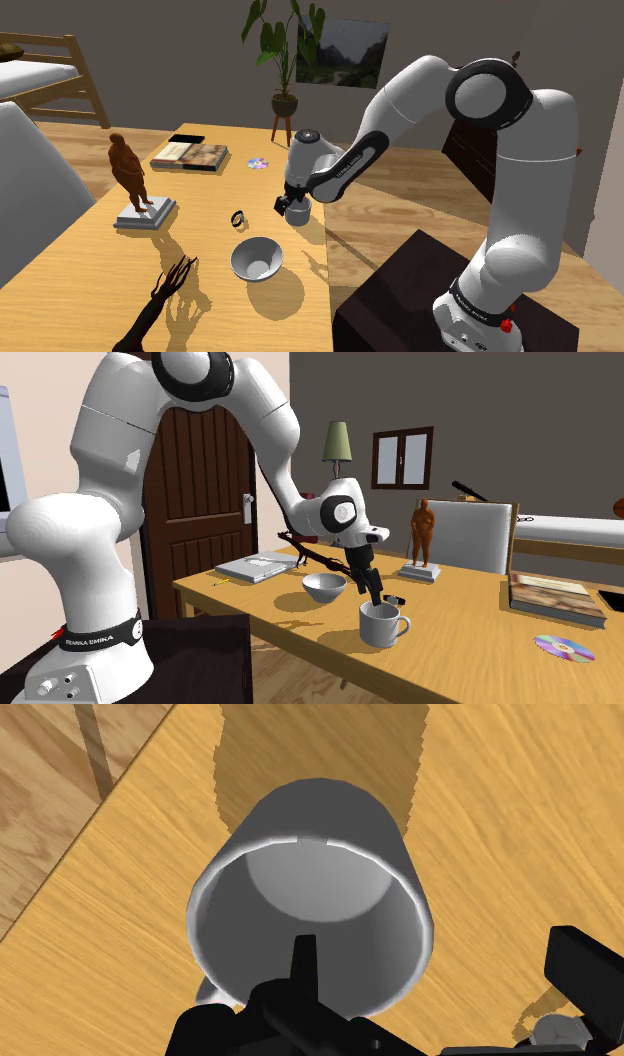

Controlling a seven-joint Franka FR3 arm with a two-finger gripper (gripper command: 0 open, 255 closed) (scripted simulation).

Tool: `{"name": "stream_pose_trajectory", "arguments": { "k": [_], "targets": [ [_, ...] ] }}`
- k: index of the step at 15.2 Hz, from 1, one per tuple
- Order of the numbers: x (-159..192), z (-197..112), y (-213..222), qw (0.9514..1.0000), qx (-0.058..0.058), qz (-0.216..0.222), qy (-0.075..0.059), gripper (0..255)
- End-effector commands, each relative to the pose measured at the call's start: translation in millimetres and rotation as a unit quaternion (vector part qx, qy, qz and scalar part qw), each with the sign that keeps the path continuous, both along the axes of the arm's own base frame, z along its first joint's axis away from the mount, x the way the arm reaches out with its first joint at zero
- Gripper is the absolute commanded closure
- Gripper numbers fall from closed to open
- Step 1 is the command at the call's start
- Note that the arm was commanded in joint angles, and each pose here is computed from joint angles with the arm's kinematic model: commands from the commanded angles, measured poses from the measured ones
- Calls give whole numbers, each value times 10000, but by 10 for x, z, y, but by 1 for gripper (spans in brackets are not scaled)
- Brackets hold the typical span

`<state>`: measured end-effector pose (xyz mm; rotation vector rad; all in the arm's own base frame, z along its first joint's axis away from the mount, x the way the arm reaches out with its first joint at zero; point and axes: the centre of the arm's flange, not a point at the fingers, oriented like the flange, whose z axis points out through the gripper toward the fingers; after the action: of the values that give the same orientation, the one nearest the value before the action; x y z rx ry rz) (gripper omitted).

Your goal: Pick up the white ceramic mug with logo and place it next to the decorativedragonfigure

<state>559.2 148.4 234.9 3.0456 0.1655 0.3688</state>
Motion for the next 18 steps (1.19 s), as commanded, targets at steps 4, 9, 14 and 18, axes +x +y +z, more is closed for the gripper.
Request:
{"name": "stream_pose_trajectory", "arguments": {
  "k": [4,9,14,18],
  "targets": [
    [68,-261,-4,10000,-1,2,-2,0],
    [75,-291,-5,10000,-1,2,-2,0],
    [75,-290,-6,10000,-1,2,-1,255],
    [75,-290,-6,10000,-1,2,-1,255]
  ]
}}
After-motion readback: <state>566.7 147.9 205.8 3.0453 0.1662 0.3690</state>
